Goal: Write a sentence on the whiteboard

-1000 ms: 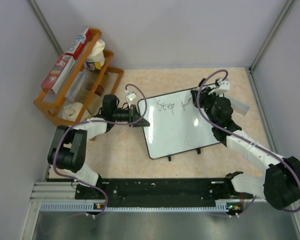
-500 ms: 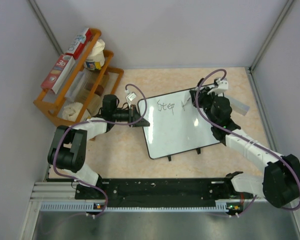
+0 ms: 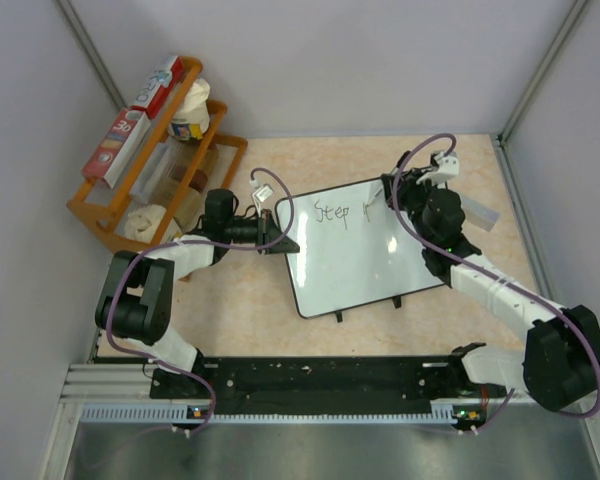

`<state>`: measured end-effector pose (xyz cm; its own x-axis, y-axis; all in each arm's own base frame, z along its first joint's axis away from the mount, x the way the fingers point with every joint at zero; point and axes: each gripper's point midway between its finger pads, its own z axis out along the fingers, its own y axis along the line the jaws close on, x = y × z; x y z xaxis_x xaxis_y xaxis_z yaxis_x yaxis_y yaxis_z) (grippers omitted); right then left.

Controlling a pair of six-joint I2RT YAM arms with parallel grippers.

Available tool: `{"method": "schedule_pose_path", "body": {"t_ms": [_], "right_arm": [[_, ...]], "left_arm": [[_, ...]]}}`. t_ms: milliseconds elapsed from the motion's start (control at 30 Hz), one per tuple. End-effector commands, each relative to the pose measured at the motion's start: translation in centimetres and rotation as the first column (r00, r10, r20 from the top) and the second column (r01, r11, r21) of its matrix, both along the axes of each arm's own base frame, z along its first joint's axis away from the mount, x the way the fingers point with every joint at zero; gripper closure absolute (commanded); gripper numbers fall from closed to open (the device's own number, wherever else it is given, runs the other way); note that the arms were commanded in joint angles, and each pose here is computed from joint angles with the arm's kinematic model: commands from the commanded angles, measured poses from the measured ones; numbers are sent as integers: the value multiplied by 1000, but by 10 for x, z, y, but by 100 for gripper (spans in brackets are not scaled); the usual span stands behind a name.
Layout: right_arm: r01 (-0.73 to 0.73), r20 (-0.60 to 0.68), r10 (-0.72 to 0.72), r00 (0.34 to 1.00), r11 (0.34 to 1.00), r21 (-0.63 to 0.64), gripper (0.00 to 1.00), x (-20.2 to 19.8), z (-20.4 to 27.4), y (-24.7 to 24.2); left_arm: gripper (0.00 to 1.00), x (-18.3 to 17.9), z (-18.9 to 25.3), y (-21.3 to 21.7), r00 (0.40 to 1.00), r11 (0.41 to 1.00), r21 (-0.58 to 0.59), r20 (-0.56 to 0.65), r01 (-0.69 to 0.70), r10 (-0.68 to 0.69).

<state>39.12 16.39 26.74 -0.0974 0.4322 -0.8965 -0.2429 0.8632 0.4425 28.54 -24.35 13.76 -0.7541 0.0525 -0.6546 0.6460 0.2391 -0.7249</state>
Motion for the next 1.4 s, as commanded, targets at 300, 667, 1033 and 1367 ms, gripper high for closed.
{"method": "schedule_pose_path", "body": {"t_ms": [300, 667, 1033, 1367], "right_arm": [[47, 10, -47, 999, 999, 18, 100, 6, 8, -17], [29, -21, -29, 999, 999, 21, 100, -1, -6, -17], [31, -36, -30, 999, 999, 28, 100, -7, -16, -20], [16, 64, -21, 998, 997, 80, 100, -12, 34, -22]], "left_arm": [[100, -1, -56, 1, 993, 986, 165, 121, -15, -5], [100, -1, -56, 1, 993, 986, 165, 120, -15, -5], [100, -1, -56, 1, 992, 986, 164, 123, -15, -5], [100, 0, -56, 1, 993, 986, 165, 120, -15, -5]]}}
